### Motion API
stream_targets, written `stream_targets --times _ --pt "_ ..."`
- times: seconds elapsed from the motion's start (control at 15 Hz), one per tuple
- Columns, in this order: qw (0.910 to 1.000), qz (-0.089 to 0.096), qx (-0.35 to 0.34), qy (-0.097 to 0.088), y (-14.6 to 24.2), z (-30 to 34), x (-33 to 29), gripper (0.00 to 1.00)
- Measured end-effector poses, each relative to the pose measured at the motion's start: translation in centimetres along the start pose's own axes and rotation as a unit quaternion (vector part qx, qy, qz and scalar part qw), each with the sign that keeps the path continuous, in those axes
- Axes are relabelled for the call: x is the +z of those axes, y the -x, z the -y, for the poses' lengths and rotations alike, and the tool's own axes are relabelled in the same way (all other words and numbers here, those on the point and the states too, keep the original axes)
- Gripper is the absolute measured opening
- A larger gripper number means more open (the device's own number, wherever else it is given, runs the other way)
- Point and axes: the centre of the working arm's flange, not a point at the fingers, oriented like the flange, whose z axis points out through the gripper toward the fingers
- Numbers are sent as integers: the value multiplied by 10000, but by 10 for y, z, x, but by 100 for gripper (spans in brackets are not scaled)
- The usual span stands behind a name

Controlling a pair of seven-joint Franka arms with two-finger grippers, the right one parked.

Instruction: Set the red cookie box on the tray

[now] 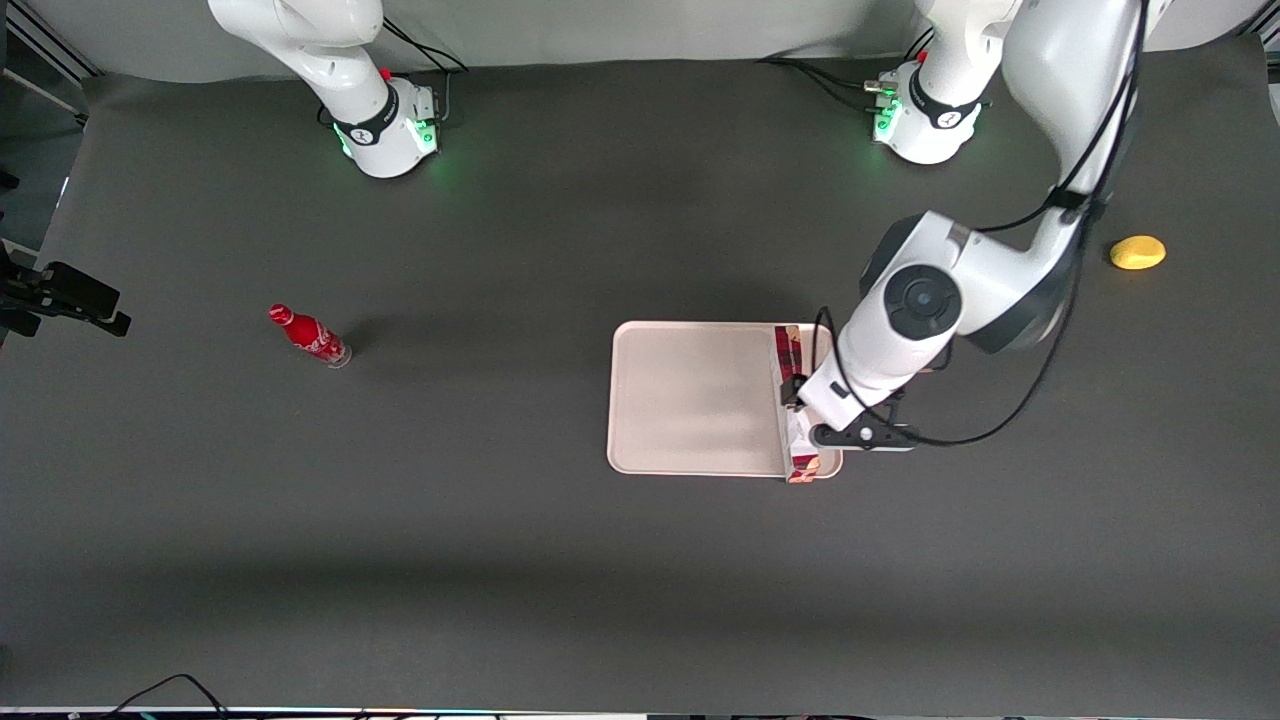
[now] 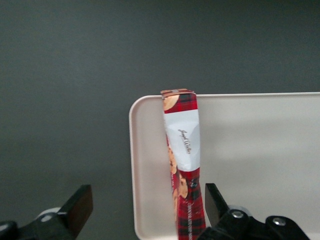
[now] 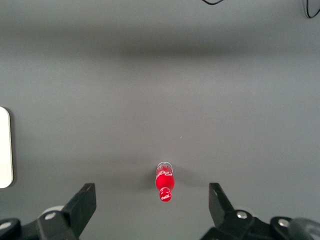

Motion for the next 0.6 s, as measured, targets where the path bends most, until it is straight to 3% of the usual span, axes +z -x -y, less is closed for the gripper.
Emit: stream_targets --times 0.13,0.2,0.4,0.6 --pt "9996 4 40 -297 5 17 -57 100" --pt "9993 6 45 -358 10 27 -83 100" --pt "9999 34 -88 -76 25 71 -153 100" --pt "9998 -65 -125 -127 39 125 -198 100"
